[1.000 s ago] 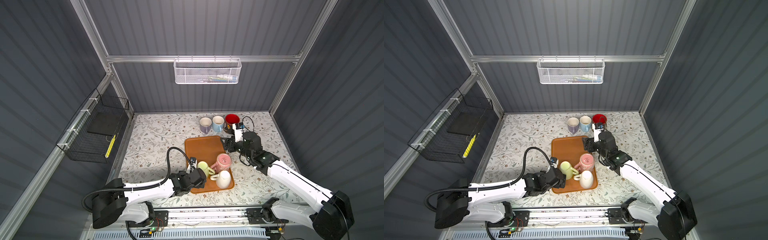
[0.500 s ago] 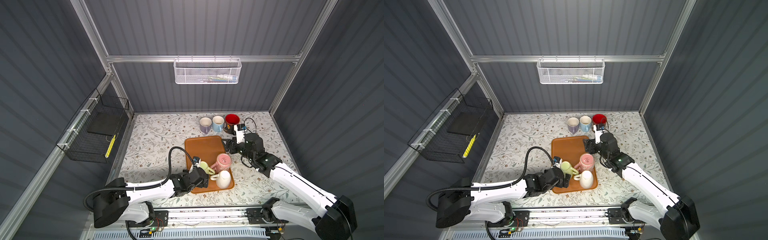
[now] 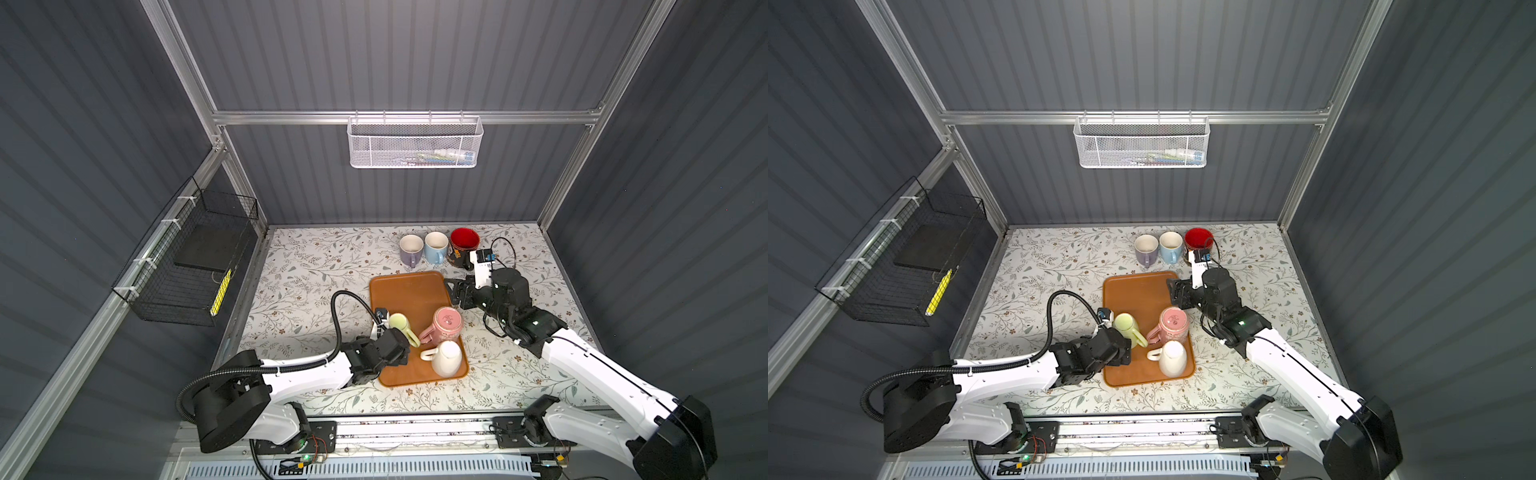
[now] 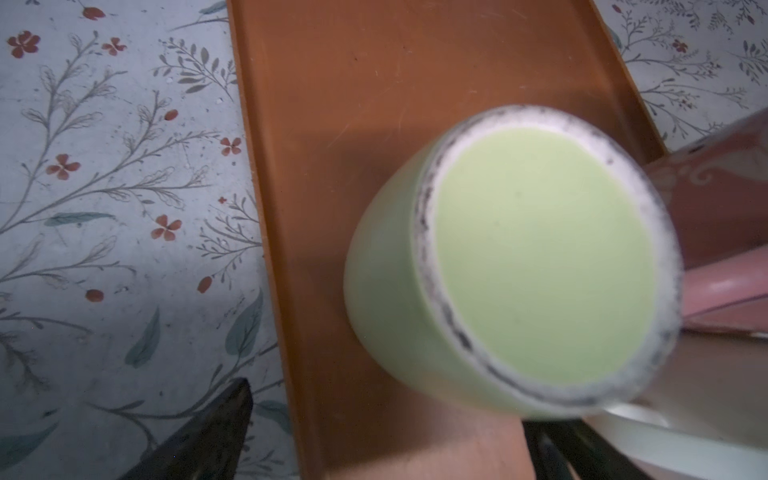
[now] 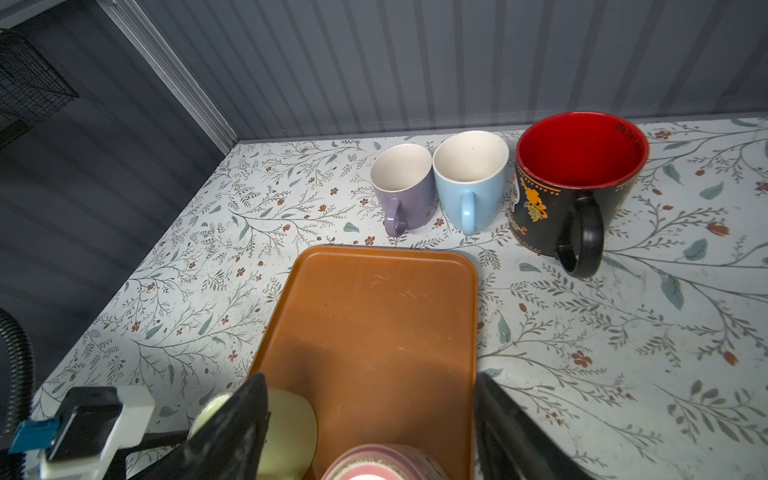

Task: Turn the mug right side up
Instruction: 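Lift and rotate the light green mug opening-up with the left gripper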

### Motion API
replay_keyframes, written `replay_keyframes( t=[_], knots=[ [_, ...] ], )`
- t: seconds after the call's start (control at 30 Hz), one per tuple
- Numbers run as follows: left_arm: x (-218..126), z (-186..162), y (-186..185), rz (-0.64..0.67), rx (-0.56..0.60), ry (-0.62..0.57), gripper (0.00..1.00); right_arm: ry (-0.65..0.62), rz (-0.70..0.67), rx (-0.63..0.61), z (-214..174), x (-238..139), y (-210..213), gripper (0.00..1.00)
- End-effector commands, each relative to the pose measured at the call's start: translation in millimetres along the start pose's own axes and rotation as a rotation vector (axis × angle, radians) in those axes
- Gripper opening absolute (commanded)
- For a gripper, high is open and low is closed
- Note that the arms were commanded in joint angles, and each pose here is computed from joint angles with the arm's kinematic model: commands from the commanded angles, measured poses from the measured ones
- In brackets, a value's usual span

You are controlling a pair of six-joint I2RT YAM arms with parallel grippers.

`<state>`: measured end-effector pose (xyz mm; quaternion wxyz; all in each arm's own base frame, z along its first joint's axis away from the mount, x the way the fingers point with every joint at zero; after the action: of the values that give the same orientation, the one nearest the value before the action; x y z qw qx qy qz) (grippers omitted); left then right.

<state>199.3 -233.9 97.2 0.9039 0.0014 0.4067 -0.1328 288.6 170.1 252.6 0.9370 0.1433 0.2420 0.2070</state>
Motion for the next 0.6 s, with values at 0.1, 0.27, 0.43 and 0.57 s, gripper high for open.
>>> replay_keyframes(
  t=[0.1,0.27,0.43,0.57],
  knots=[
    [8,15,14,0.001,-0.057,-0.025,1.00,0.016,0.000,0.006,-5,-3,-2,0.77],
    [13,23,29,0.038,-0.070,-0.026,1.00,0.017,-0.006,0.000,-5,-4,-3,0.77],
    [14,31,42,0.059,-0.093,-0.033,1.00,0.016,-0.004,-0.004,-4,-6,-2,0.77],
    [9,36,44,0.064,-0.088,-0.039,1.00,0.014,-0.002,-0.007,-2,-7,-1,0.77]
  ],
)
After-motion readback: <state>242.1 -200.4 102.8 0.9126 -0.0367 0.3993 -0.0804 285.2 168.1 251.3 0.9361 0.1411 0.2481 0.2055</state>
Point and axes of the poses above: each gripper's point midway between its finger pads, its own x axis out along the fingers, its own y axis along the line the jaws close on, z = x × y, the point moved 4 cm from there along -x, back along the fingers, and after that the axes turned 5 degrees about x, right-handed, at the moved point
